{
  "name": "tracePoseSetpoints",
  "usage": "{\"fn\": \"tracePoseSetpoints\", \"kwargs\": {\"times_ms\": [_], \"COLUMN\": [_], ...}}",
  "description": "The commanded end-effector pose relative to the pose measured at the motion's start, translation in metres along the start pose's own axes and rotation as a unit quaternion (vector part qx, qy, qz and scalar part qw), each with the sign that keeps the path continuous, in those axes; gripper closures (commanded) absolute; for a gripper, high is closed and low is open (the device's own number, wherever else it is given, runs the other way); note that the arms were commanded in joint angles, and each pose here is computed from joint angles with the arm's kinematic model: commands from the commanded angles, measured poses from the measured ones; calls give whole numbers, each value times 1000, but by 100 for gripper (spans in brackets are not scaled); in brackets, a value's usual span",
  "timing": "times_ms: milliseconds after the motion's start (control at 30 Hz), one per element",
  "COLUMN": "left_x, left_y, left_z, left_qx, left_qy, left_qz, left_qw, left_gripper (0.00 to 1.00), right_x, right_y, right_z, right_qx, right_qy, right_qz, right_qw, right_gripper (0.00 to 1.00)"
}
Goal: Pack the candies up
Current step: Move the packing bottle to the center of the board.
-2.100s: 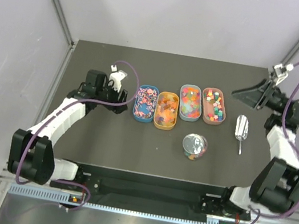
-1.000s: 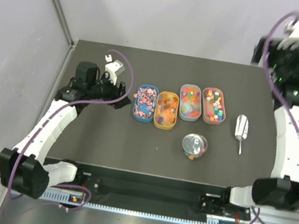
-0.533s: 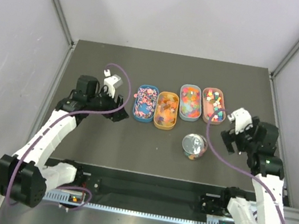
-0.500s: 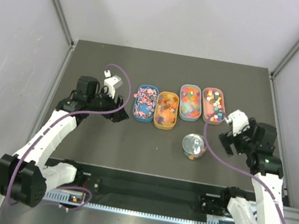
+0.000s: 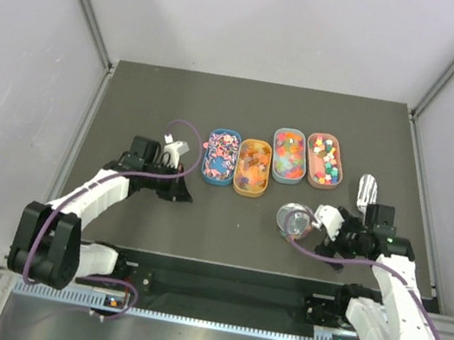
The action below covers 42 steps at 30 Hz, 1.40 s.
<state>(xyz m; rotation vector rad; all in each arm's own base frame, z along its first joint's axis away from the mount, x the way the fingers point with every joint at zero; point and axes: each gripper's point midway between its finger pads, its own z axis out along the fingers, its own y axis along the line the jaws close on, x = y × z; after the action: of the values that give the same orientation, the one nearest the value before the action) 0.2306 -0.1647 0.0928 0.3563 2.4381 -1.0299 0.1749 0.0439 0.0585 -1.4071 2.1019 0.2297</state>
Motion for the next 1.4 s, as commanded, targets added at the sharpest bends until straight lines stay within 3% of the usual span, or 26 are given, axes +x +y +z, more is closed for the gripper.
{"fn": "tracePoseSetpoints", "kwargs": {"times_ms": [0,267,367,433,500,600,667,833,1033,1367], "left_x": [-2,-14,-22,-26,-28,-28,-27,-29,-30,-27], "left_y": [-3,3,6,10,14,18,20,22,27,30], "left_z": [10,10,12,13,14,14,15,15,14,14], "left_qx": [22,5,1,-9,-17,-25,-29,-36,-47,-53], "left_qy": [-20,-31,-39,-44,-45,-41,-39,-40,-40,-44], "left_qz": [-16,12,19,27,33,39,41,45,52,54], "left_qw": [999,999,999,999,998,998,998,998,997,996], "left_gripper": [99,97,95,93,91,87,85,80,78,76], "right_x": [-8,-16,-18,-25,-25,-19,-12,-3,-16,-38], "right_y": [10,11,25,27,40,48,52,71,67,43], "right_z": [15,31,36,32,28,26,27,20,37,56], "right_qx": [-34,-75,-142,-167,-213,-229,-224,-258,-190,-179], "right_qy": [-32,-51,-50,-58,-58,-53,-47,-48,-90,-82], "right_qz": [-80,-118,-119,-145,-173,-222,-244,-294,-392,-374], "right_qw": [996,989,982,973,960,946,942,919,895,906], "right_gripper": [0,5,22,51,69,84,84,98,100,100]}}
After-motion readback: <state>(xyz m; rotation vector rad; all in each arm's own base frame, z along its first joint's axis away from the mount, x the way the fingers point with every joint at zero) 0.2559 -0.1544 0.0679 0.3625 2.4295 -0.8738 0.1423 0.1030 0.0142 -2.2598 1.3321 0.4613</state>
